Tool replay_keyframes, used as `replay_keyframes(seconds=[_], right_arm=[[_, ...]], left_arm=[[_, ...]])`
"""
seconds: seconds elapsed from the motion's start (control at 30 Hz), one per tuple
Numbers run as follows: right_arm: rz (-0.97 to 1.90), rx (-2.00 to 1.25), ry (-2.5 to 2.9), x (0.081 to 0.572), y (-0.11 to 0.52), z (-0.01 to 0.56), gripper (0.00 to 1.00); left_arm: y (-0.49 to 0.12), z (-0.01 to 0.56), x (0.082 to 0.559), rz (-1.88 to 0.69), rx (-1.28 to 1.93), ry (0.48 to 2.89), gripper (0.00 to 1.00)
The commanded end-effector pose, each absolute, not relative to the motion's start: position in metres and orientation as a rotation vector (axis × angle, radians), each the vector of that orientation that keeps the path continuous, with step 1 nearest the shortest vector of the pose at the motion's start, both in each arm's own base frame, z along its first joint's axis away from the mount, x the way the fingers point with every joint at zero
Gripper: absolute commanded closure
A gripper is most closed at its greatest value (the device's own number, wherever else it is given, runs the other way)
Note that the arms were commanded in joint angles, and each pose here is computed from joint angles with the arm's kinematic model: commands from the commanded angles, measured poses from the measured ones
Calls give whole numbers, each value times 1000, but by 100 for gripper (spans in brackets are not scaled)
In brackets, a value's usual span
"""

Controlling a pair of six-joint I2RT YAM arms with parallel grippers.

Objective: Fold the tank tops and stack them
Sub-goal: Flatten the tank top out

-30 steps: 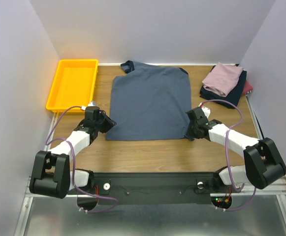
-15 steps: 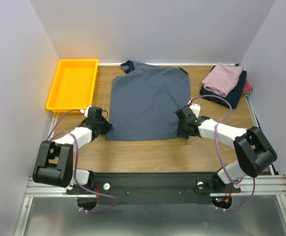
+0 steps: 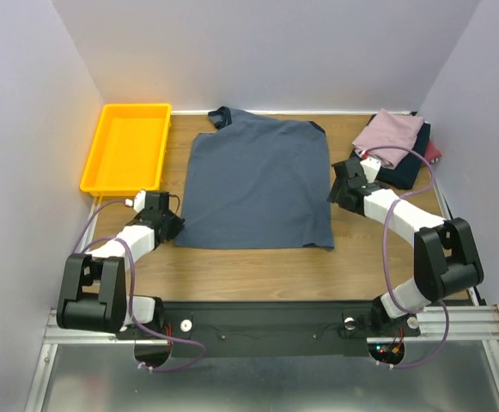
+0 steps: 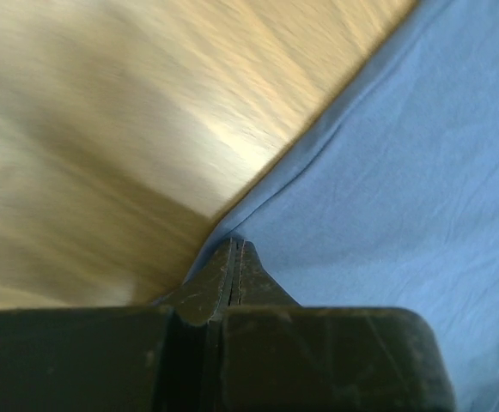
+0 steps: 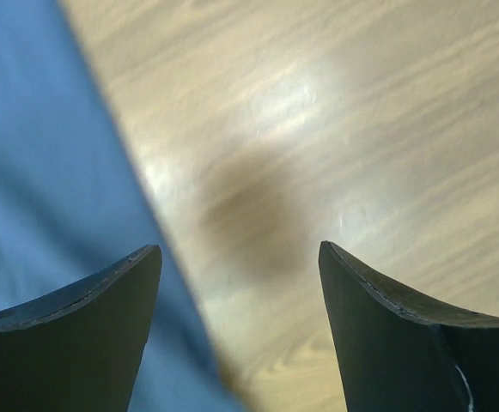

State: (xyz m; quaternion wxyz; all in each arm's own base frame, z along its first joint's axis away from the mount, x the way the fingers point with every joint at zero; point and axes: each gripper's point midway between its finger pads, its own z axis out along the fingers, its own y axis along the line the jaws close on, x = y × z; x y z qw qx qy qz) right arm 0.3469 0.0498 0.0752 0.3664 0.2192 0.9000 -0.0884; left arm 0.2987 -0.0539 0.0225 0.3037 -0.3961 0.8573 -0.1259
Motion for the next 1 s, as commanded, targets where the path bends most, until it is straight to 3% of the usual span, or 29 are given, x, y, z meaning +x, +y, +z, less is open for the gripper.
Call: replay_keyframes(seconds=[0.0,0.33,0.67,0.7,0.8,0.97], right_arm=[[-145,586,2294,382,49,78,21],[90,565,2276,460,85,67,28],[56,553,2259,497,89,57,31],[43,553,2258,499,88,55,33],[-27,560,2291,504,78,36,53],[-72,553,2319,513,68,25,71]], left_arm=[[-23,12,275,-170,-1105,2301,100],[-21,18,275,-179,-1092,2304,100],[-22,17,275,-189,-1093,2299,100],[-23,17,275,-191,-1091,2299,100],[-23,18,274,-196,-1088,2294,100],[-24,19,270,-204,-1083,2300,100]])
